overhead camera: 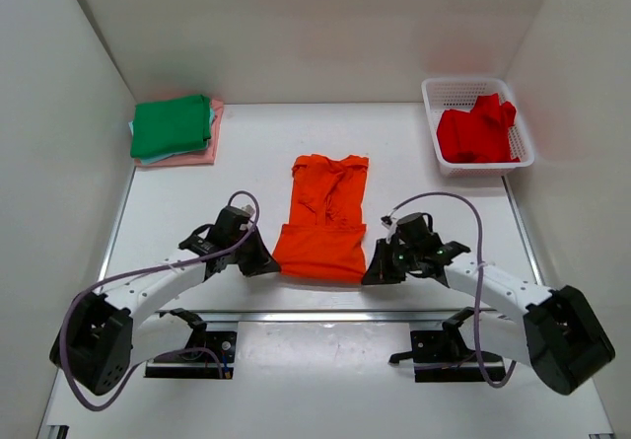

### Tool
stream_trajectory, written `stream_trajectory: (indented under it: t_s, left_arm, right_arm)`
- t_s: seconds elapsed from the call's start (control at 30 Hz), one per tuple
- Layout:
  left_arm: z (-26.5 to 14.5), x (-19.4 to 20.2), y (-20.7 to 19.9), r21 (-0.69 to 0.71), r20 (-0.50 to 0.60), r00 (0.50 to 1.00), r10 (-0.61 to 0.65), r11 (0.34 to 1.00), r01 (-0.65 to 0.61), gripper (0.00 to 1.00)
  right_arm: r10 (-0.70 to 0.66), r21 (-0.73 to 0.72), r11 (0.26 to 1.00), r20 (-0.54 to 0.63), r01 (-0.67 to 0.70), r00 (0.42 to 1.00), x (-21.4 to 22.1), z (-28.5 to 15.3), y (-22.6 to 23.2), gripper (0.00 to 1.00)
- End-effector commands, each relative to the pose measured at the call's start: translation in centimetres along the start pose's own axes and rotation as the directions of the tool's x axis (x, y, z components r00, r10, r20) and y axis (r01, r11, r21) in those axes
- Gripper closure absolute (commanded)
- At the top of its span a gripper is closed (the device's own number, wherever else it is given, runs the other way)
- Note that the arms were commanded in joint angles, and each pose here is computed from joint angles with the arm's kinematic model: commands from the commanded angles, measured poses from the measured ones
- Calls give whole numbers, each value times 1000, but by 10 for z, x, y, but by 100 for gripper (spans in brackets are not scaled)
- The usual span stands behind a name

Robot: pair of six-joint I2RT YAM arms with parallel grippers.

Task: Fold and stack the t-shirts
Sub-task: Grab one side of the 2/3 rectangular tshirt with both arms, then fold the long partially folded tshirt into a neat square

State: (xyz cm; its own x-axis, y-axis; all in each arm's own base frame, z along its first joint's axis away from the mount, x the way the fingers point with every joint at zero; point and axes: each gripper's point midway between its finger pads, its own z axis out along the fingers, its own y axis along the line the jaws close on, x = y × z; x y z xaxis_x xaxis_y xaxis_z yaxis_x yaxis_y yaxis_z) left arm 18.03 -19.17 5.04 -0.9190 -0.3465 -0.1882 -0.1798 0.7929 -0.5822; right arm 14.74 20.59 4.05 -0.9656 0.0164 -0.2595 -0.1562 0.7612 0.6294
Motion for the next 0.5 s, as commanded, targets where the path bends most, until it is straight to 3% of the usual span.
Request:
stream_trajectory:
  t_s: [0.0,0.2,0.47]
  left_arm:
    - [-12,-16,-17,18,31,999,-22,1000,21,100]
    - [-14,-61,-53,51,60,998,-8,999,5,100]
    - [-16,-163,-92,90,153,987,-54,995,40,100]
  right_arm:
    - [48,16,999,39,-49,998,-8,-15,-6,100]
    - [26,-16,1000,90,-25,996,-54,-35,8,100]
    - [-51,2,999,187,52,981,-169,-55,19,100]
